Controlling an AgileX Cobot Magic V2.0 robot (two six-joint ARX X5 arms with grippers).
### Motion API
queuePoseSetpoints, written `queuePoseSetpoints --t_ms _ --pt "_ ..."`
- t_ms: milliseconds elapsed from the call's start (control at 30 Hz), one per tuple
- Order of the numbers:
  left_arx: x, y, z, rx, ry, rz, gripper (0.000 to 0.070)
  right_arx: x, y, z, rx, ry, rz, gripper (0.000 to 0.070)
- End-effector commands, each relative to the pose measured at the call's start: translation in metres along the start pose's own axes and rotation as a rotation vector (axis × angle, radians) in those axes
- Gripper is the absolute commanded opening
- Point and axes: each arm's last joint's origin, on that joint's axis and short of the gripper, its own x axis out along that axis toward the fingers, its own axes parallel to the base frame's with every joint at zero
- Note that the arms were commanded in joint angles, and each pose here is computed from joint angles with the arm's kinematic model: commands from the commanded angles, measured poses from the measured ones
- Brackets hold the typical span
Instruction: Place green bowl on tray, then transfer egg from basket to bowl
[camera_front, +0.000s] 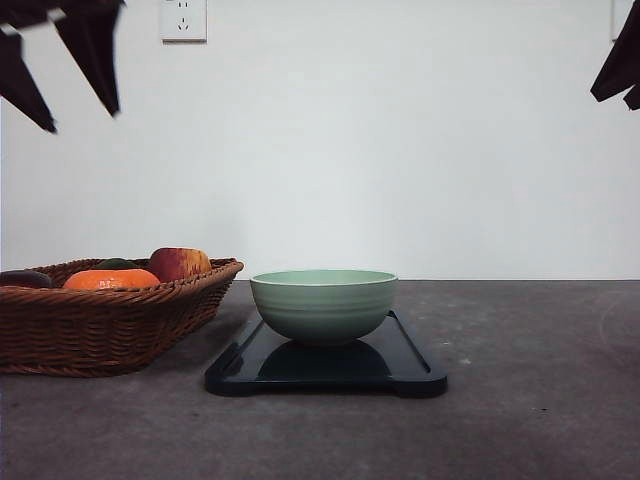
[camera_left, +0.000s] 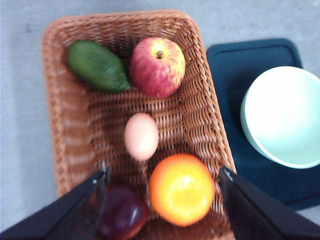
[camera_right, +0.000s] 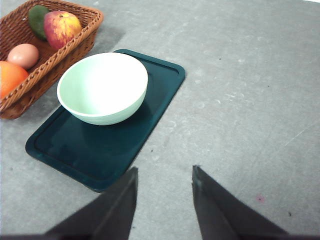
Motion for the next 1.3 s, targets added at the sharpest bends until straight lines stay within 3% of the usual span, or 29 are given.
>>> queuePoseSetpoints --t_ms 0,200,500,933,1267 --pt "0.013 0.0 0.008 0.015 0.023 0.006 0.0448 0.0 0.001 0.002 0.008 -0.008 0.004 0.0214" --pt "0.061 0.003 0.011 0.01 0.138 0.017 0.0442 0.0 0.001 0.002 0.008 -0.008 0.004 0.0214" --pt "0.111 0.008 0.011 0.004 0.207 0.022 0.044 0.0 0.001 0.002 0.008 -0.01 -0.003 0.0214" --pt "0.15 0.012 0.005 -0.001 0.273 0.038 0.0432 0.0 0.001 0.002 0.009 -0.009 -0.003 0.0213" --pt "0.156 0.013 0.005 -0.001 0.268 0.038 0.0431 0.0 0.001 0.002 0.026 -0.009 -0.003 0.0213"
